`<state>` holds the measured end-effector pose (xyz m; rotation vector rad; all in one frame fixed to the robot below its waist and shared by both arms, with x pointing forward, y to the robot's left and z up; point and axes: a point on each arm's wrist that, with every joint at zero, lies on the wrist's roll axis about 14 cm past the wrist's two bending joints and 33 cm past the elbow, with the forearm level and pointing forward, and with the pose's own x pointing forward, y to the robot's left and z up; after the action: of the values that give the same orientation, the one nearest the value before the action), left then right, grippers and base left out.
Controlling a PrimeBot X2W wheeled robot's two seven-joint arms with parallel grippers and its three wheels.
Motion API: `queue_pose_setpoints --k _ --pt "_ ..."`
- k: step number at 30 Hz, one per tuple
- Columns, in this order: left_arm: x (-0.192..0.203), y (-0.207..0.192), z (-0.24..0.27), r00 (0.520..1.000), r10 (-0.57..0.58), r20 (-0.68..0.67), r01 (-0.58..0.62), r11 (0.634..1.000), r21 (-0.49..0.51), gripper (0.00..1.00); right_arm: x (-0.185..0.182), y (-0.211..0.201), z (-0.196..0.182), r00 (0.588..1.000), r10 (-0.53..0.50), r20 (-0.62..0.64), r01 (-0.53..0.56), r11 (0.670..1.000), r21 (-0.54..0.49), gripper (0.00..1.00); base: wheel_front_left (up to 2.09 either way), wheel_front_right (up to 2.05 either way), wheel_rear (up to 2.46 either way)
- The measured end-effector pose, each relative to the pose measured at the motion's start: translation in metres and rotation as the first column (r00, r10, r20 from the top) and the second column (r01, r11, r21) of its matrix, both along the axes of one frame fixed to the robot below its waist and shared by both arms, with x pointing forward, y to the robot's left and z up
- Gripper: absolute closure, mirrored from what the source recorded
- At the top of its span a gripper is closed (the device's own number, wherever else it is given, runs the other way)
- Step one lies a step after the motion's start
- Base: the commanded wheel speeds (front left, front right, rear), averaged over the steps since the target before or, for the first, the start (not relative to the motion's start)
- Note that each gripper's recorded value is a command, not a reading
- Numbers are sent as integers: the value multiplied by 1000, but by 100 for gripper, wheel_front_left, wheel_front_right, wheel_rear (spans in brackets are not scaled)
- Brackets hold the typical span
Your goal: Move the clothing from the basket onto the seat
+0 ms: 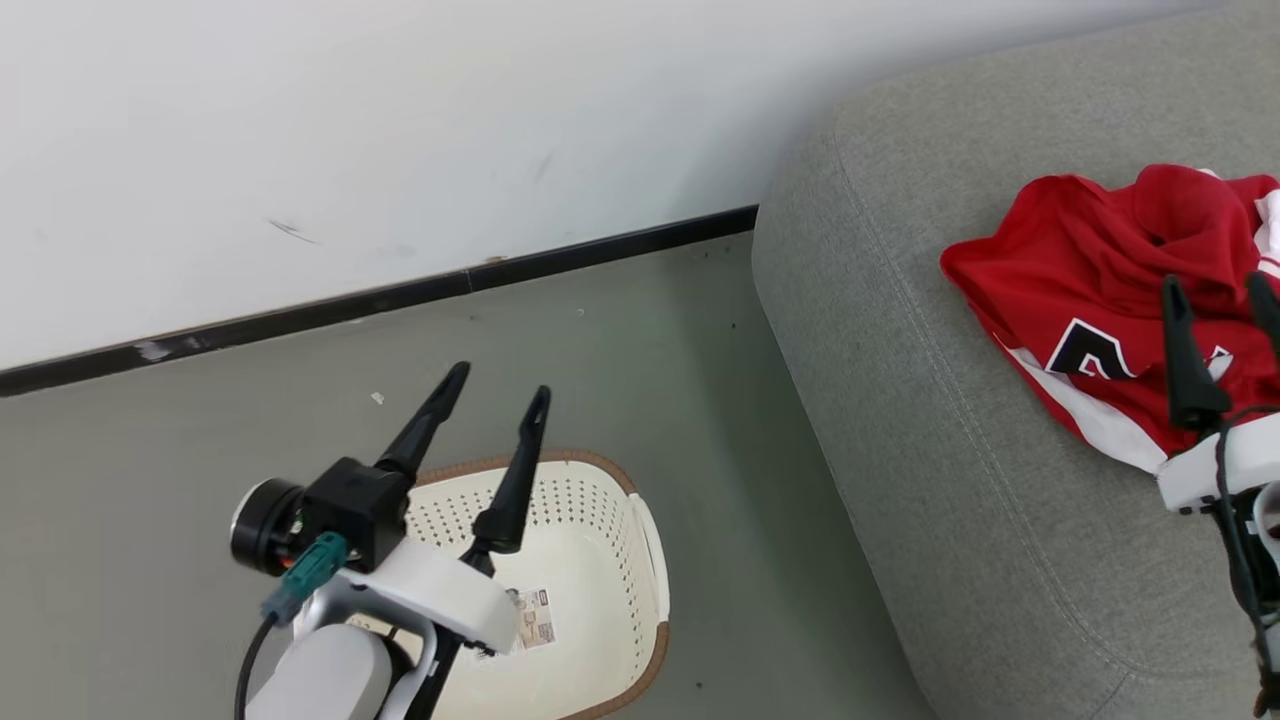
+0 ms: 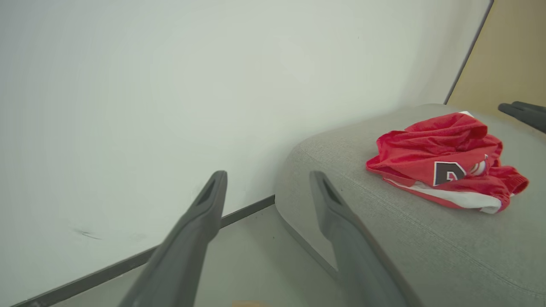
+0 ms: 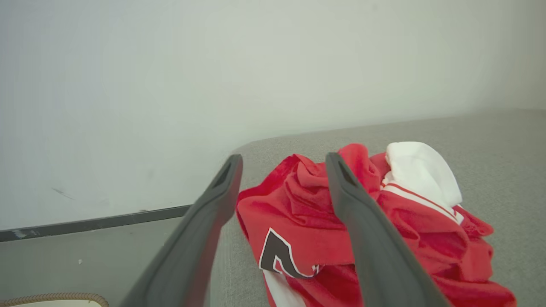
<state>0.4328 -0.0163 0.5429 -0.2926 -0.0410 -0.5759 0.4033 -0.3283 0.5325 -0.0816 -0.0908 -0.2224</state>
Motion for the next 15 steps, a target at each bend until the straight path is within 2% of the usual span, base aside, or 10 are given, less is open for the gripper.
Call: queue_pose_setpoints --k 8,15 --pt "-1 46 -13 987 159 -36 -159 987 7 0 3 49 6 993 106 43 -107 994 26 0 0 0 0" --pt "-3 95 -18 944 327 -37 -326 945 35 0 5 89 11 979 187 76 -191 980 50 0 0 0 0"
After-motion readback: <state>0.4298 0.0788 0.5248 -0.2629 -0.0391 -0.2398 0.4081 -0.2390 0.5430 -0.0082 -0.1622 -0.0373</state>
